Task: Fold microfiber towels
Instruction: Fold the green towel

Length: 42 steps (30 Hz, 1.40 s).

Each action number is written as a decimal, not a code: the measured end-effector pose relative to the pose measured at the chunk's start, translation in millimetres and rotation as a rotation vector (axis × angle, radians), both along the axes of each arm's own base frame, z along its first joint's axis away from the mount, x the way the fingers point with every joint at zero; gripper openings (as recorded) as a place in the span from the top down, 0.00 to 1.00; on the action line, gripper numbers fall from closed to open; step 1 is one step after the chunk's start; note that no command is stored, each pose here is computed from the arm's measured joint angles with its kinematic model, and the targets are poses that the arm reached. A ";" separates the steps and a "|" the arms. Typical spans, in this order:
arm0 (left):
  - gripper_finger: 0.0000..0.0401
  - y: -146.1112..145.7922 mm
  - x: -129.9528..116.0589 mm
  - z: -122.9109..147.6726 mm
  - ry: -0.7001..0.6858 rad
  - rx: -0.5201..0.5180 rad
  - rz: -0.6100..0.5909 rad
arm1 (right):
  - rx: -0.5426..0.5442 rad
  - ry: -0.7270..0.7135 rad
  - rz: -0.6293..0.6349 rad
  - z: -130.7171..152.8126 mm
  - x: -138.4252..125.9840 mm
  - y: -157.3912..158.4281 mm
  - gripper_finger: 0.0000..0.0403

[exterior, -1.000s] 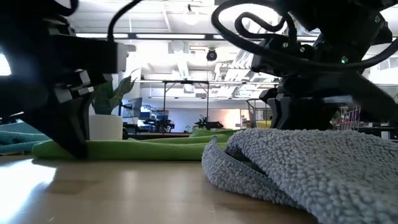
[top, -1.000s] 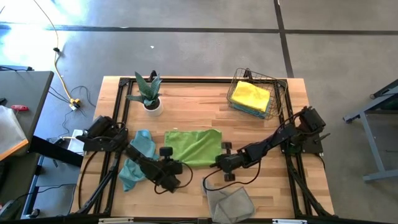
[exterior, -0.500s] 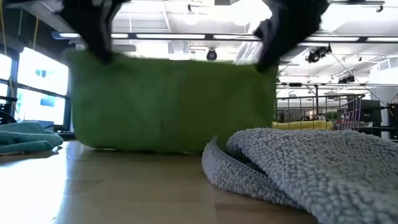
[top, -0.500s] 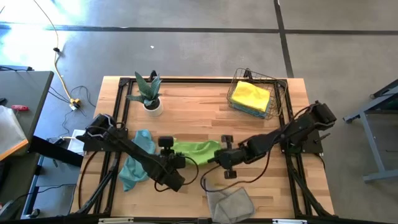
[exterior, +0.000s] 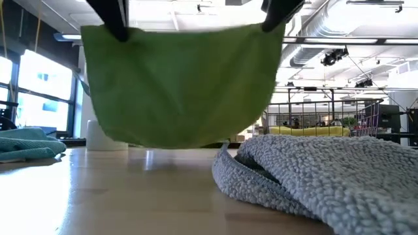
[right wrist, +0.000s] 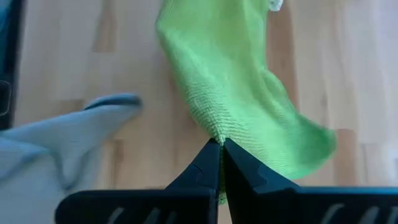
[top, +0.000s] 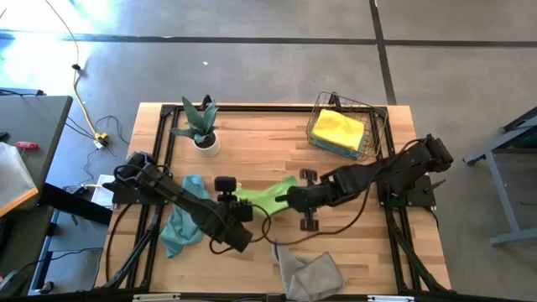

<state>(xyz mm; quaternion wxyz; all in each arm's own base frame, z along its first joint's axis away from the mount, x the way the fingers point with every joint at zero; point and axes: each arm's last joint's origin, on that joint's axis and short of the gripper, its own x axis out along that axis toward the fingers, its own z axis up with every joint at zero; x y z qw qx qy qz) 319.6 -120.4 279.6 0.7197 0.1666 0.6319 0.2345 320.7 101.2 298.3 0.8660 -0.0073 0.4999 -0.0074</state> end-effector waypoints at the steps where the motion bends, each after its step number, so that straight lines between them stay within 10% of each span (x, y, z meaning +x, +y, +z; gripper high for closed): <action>1: 0.99 -0.1 -0.5 0.5 -0.001 0.023 -0.010 | 0.000 0.000 0.011 -1.8 0.2 0.2 1.00; 21: 0.99 68.8 18.2 7.5 -0.017 0.366 0.038 | -0.508 0.049 -0.115 -2.7 5.2 -60.6 1.00; 29: 0.99 85.4 21.2 -12.2 -0.038 0.104 0.235 | -0.220 0.123 -0.234 -26.2 0.9 -75.6 1.00; 42: 0.99 49.6 24.8 -97.7 -0.135 -0.235 0.110 | 0.142 0.084 -0.135 -119.0 -15.2 -40.2 0.99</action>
